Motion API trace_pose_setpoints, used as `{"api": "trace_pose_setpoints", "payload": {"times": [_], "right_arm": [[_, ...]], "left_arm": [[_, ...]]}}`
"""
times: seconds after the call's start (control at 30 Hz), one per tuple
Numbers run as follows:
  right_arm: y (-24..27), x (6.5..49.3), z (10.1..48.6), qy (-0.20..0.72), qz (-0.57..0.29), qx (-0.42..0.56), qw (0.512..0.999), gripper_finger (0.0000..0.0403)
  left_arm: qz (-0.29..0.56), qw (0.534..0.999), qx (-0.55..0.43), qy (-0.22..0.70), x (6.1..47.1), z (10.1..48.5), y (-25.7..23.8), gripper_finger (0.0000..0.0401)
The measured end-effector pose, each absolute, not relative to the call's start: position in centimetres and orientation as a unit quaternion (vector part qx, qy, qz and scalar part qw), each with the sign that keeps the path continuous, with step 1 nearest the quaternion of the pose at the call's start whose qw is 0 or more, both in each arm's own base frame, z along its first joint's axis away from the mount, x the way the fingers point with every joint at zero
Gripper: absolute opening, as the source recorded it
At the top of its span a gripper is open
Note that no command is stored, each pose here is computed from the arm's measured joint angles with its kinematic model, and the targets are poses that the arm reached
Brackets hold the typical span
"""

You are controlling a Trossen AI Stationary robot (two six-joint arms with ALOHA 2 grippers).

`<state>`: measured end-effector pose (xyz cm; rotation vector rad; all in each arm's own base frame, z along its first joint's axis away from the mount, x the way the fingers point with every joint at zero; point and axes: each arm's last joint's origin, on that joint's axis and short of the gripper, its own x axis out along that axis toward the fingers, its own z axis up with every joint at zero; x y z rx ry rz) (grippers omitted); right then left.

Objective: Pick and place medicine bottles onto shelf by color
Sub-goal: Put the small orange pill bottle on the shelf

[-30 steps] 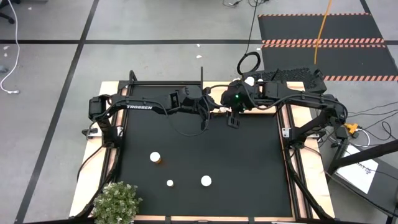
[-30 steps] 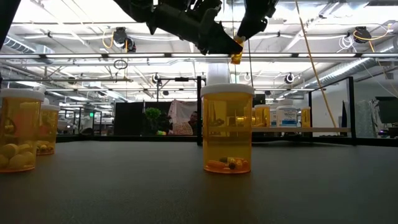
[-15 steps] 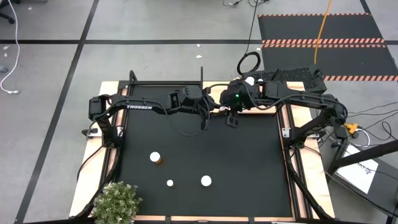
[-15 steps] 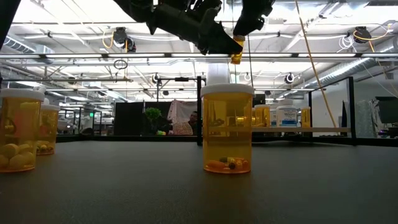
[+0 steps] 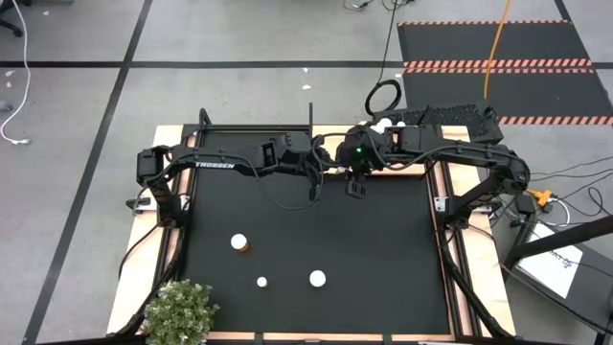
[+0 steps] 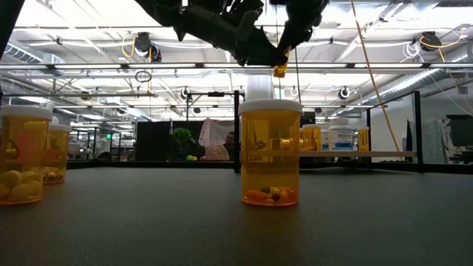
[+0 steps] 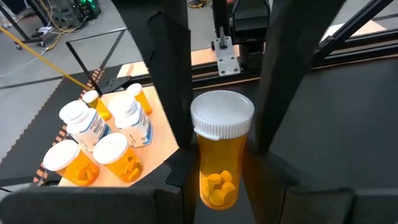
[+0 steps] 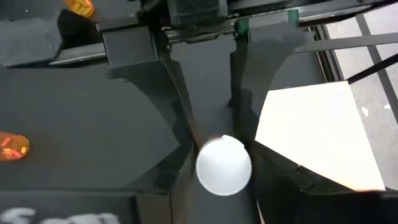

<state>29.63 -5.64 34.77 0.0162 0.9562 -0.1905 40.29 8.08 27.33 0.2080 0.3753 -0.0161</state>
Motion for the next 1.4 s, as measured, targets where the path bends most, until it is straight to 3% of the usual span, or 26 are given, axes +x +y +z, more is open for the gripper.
{"api": "trace_pose_setpoints", "payload": {"times": [0.2, 0.53, 0.87, 1.0, 1.13, 1.4], "right_arm": [[-5.6, 29.6, 34.8, 0.461, -0.090, 0.006, 0.883, 0.0112], [-5.6, 29.6, 34.8, 0.461, -0.088, 0.005, 0.883, 0.0121], [-6.5, 29.4, 34.7, 0.464, -0.089, -0.002, 0.882, 0.0121], [-7.9, 28.9, 34.8, 0.467, -0.076, 0.016, 0.881, 0.0120], [-9.7, 28.3, 35.0, 0.465, -0.085, 0.012, 0.881, 0.0121], [-14.9, 27.3, 35.6, 0.454, -0.122, 0.028, 0.882, 0.0122]], "left_arm": [[-0.008, 0.977, 0.103, 0.187, 40.3, 27.3, 8.1, 0.0108], [-0.002, 0.977, 0.098, 0.188, 40.4, 27.3, 7.7, 0.0118], [0.052, 0.971, 0.098, 0.214, 39.7, 27.9, 7.0, 0.0274], [0.085, 0.964, 0.099, 0.231, 37.9, 29.8, 7.0, 0.0309], [0.124, 0.952, 0.097, 0.261, 35.8, 31.3, 7.2, 0.0309], [0.165, 0.924, 0.085, 0.334, 33.7, 31.2, 7.8, 0.0261]]}}
